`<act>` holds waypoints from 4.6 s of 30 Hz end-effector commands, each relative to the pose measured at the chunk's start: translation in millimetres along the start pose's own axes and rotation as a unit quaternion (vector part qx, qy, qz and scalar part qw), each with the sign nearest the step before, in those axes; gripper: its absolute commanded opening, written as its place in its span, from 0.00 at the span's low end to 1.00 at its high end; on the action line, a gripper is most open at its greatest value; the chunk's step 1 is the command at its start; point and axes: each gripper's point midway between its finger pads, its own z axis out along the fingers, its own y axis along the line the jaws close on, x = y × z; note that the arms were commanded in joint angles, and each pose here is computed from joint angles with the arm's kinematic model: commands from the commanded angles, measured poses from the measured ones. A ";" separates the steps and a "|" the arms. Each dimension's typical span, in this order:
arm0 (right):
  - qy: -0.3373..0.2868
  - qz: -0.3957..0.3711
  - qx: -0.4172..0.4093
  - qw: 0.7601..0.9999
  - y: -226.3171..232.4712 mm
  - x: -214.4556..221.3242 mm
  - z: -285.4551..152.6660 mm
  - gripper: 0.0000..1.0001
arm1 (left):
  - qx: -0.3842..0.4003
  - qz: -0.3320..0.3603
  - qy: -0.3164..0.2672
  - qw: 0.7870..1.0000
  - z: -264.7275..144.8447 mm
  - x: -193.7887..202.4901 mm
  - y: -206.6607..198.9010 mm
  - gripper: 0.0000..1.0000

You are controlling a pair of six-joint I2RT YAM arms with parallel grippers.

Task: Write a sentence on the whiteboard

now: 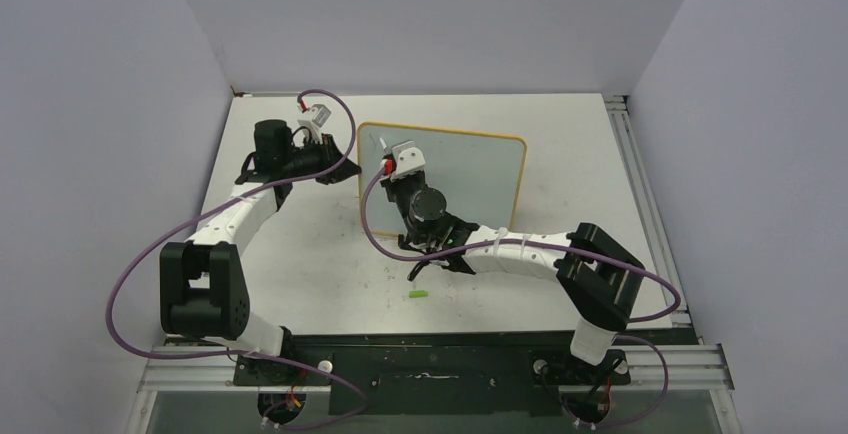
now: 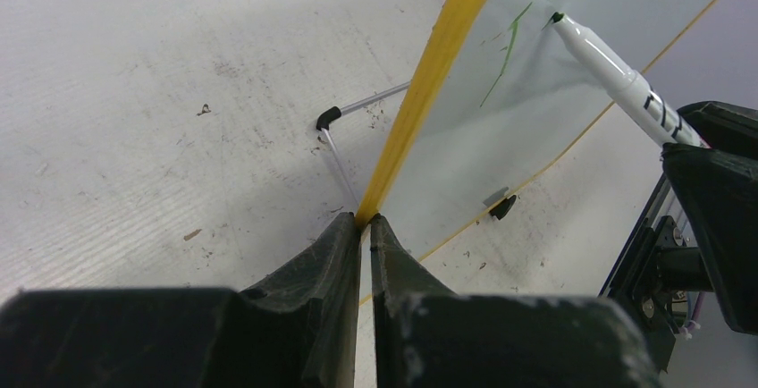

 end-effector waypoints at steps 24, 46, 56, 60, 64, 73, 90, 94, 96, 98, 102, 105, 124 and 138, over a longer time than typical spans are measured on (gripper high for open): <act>-0.014 0.020 -0.018 1.000 14.3 -14.4 -7.1 0.05 | 0.032 0.015 0.001 0.999 3.0 -9.5 -19.4 0.06; -0.002 0.018 -0.023 1.000 20.2 -4.6 0.7 0.05 | 0.033 0.015 0.001 0.999 2.6 -9.7 -20.1 0.06; -0.012 0.023 0.004 1.000 6.3 -13.3 0.6 0.05 | 0.033 0.016 0.001 0.999 2.6 -10.1 -20.1 0.06; -0.017 0.024 0.013 0.999 0.1 -17.9 2.2 0.05 | 0.033 0.016 0.001 0.999 2.5 -9.8 -20.1 0.06; -0.021 0.025 0.020 0.999 -5.6 -21.2 3.5 0.05 | 0.033 0.016 0.001 0.999 2.6 -9.6 -19.9 0.06; -0.029 0.027 0.028 0.999 -13.5 -28.7 5.5 0.05 | 0.033 0.016 0.001 0.999 2.6 -10.0 -20.0 0.06; -0.039 0.025 0.036 0.998 -20.8 -38.5 5.7 0.05 | 0.033 0.015 0.002 0.999 2.4 -9.7 -20.2 0.06; -0.040 0.026 0.033 0.998 -20.4 -40.5 2.7 0.05 | 0.032 0.016 0.001 0.999 2.5 -10.1 -19.8 0.06; -0.044 0.021 0.025 0.998 -16.8 -42.6 -2.0 0.05 | 0.031 0.016 0.001 0.999 2.3 -10.2 -19.8 0.06; -0.049 0.006 0.015 0.999 -9.1 -43.8 -8.6 0.05 | 0.031 0.015 0.001 0.999 2.4 -10.1 -19.6 0.06; -0.042 -0.022 0.003 0.999 8.9 -39.0 -13.7 0.05 | 0.030 0.015 0.000 0.999 2.3 -10.4 -19.6 0.06; -0.038 -0.018 0.005 0.999 10.5 -34.7 -12.6 0.05 | 0.030 0.016 0.000 0.999 2.0 -10.8 -20.1 0.06; -0.018 0.000 -0.004 1.000 7.6 -17.9 0.3 0.05 | 0.030 0.017 -0.001 0.999 1.8 -11.5 -20.4 0.06; -0.009 -0.004 -0.015 1.000 11.5 -10.5 -0.6 0.05 | 0.030 0.015 0.001 0.999 2.4 -10.5 -19.5 0.06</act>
